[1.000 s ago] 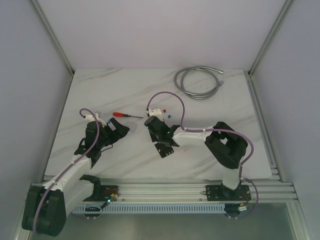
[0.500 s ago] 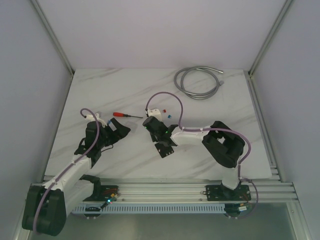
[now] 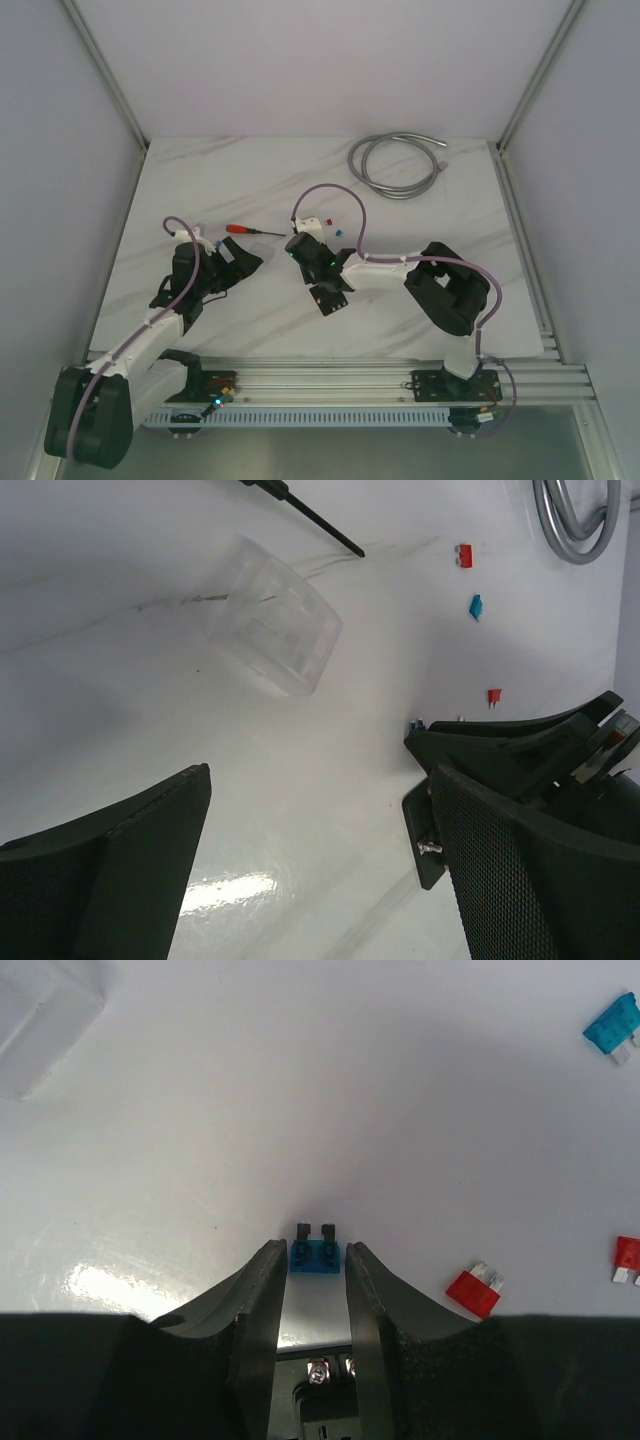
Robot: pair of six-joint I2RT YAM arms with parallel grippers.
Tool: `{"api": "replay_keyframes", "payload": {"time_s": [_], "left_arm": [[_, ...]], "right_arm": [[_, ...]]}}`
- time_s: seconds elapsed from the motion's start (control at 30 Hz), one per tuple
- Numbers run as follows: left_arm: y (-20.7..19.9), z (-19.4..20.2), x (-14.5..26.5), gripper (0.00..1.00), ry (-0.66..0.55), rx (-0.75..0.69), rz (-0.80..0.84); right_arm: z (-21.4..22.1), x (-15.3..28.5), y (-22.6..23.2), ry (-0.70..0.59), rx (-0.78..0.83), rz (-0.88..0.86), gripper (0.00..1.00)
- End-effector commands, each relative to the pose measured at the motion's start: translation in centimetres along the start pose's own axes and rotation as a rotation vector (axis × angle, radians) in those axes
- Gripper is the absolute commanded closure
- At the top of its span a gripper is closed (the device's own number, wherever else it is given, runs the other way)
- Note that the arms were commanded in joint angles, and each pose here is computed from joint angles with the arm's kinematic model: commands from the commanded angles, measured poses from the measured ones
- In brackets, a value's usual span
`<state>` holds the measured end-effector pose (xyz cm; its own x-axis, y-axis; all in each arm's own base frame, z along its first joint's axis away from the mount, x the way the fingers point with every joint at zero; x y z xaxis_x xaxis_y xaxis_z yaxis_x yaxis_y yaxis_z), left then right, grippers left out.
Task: Snap on the fuse box
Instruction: Move the fuse box base at the center of the board.
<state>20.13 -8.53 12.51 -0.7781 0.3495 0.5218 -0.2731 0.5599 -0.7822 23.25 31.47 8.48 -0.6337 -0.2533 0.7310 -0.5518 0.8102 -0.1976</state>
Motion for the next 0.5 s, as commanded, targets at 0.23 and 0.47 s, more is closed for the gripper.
{"api": "replay_keyframes", "payload": {"time_s": [0.23,0.47], "left_arm": [[-0.89,-0.29,0.04,0.0,0.007,0.005,0.04],[-0.99,-0.18,-0.01,0.03,0.02,0.008,0.048]], "right_arm": [[1.19,0.26,0.3,0.076,0.007,-0.004,0.64],[1.28,0.19,0.28,0.075,0.011,-0.002,0.72]]}}
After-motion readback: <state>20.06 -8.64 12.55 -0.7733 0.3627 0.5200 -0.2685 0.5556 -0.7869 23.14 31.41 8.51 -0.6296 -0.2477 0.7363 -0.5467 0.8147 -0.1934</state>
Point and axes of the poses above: each gripper's point midway between its finger pads, its own x axis back along the fingers, its own y axis along the line the jaws close on, z = x × y, the point moved 9 cm from there along x, back along the fingers, and after that the axes turned 15 degrees about x, right-handed, at the moved point
